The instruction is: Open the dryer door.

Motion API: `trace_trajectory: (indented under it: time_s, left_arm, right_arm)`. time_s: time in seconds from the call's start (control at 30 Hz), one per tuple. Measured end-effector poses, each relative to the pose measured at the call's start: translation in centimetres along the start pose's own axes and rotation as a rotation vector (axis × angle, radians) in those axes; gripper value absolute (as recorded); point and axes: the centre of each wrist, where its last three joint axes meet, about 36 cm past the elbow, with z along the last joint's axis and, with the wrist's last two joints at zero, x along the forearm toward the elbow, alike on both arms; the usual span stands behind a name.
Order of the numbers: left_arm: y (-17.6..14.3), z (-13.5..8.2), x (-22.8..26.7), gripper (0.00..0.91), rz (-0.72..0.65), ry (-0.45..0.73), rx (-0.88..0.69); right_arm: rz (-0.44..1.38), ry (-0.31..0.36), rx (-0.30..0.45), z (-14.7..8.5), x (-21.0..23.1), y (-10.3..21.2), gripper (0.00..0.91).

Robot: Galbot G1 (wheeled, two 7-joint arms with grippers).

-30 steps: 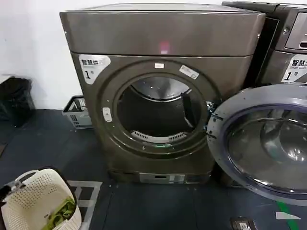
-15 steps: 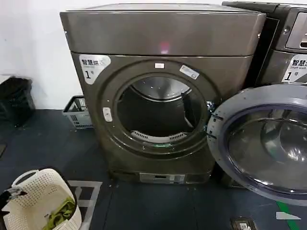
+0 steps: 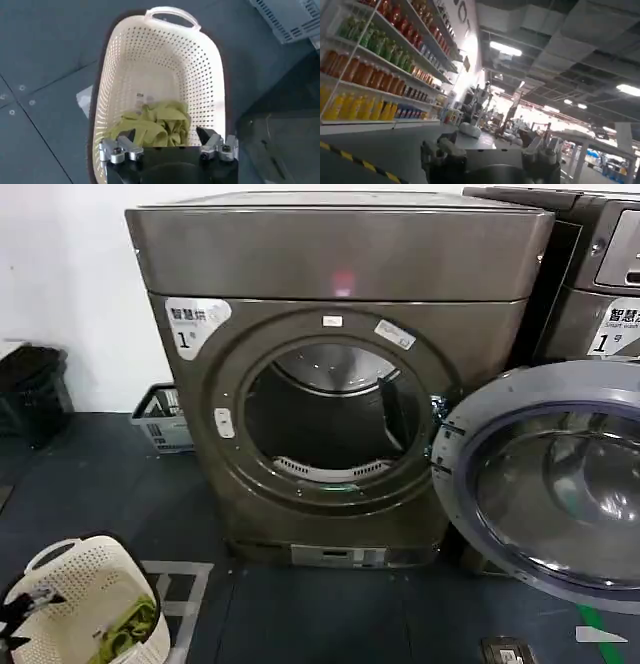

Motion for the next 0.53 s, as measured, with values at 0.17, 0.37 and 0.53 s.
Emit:
trace_trajectory:
  time_s: [0.17, 0.37, 0.53]
  left_arm:
    - [0.07, 0.06, -0.21, 0.907, 0.009, 0.019, 0.006]
    - [-0.01, 0.23, -0.47, 0.907, 0.011, 0.023, 0.003]
    - [0.03, 0.29, -0.56, 0.907, 0.009, 0.021, 0.002]
  right_arm:
    - [0.0, 0.002, 0.001, -0.05, 0.04, -0.02, 0.907]
    - [0.003, 0.004, 0.002, 0.11, 0.09, -0.11, 0.907]
    - [0.002, 0.004, 0.002, 0.16, 0.13, -0.11, 0.907]
